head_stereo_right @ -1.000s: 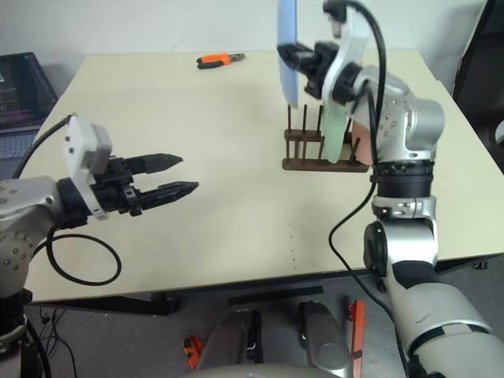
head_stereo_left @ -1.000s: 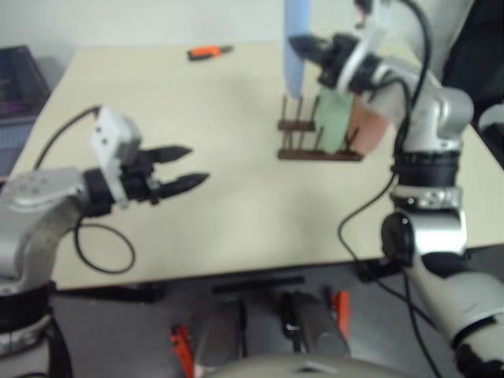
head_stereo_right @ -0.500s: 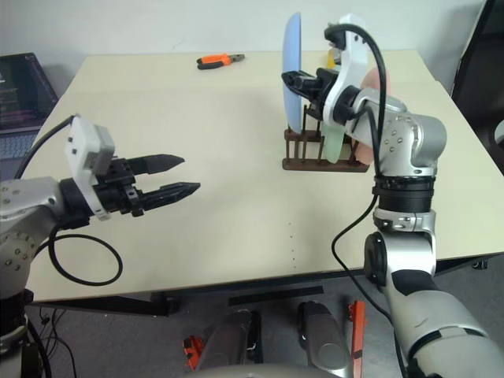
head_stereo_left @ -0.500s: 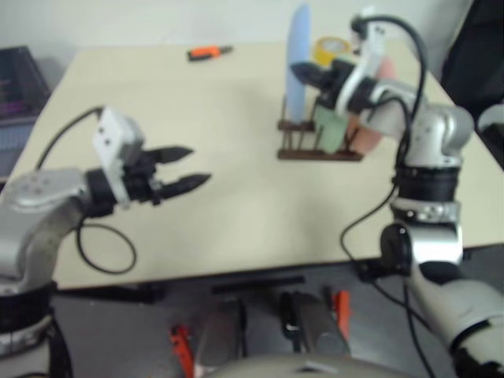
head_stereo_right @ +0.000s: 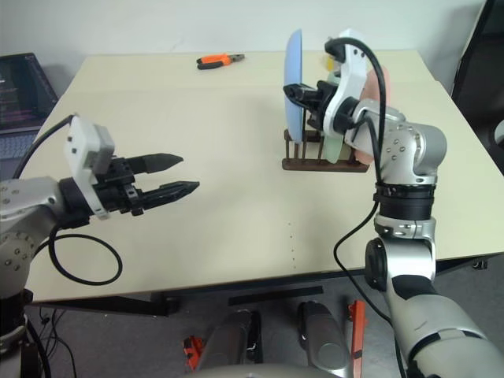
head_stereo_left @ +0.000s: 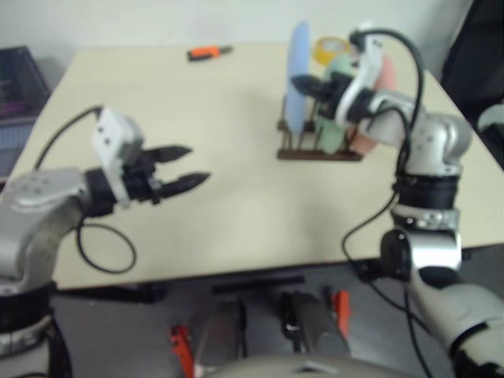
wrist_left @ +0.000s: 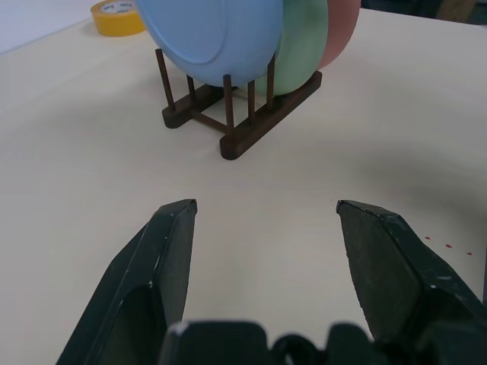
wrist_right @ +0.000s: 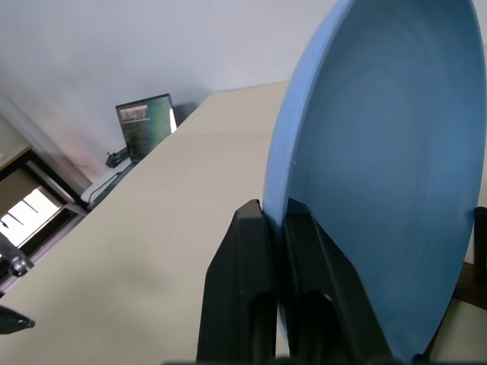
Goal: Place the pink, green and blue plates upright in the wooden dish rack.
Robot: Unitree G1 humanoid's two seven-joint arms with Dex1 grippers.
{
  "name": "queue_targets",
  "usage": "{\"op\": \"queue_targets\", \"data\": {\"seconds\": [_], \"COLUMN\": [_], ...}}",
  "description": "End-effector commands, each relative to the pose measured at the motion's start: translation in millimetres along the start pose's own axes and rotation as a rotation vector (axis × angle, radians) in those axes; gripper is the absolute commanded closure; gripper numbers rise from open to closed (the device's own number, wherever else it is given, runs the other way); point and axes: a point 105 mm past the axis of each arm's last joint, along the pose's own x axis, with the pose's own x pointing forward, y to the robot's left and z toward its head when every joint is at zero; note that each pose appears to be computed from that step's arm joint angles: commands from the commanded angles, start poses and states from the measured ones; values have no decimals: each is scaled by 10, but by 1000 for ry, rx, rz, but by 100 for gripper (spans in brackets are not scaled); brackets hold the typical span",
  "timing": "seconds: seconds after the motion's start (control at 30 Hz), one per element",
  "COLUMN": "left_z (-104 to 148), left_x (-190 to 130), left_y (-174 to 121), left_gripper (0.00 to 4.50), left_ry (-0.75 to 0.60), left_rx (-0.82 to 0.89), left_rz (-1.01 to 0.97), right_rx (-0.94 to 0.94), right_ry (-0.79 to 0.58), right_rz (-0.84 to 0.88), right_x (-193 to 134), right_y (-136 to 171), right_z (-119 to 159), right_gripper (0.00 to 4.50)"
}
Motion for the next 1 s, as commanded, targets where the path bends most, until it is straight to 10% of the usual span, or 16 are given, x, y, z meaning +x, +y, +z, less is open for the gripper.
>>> {"op": "queue_targets", "data": {"seconds": [0.03, 0.33, 0.63, 1.0], "left_z": [90, 91, 96, 455], "left_x": [-15, -39, -77, -479], "left_y": [-5, 27, 67, 236], "left_gripper": [125, 125, 125, 125], "left_ry": [-14, -7, 2, -61], "left_rx": [51, 56, 68, 104], "left_rz": [4, 12, 25, 49], "right_rx": [-13, -61, -383, -637], "right_ry": [-94, -136, -188, -47], "right_rz": [-6, -31, 23, 24], "right_x": [-69, -103, -196, -1567], "right_y": [2, -31, 115, -382], "right_z": [238, 341, 654, 1161], "right_gripper": [336, 10, 4, 4]}}
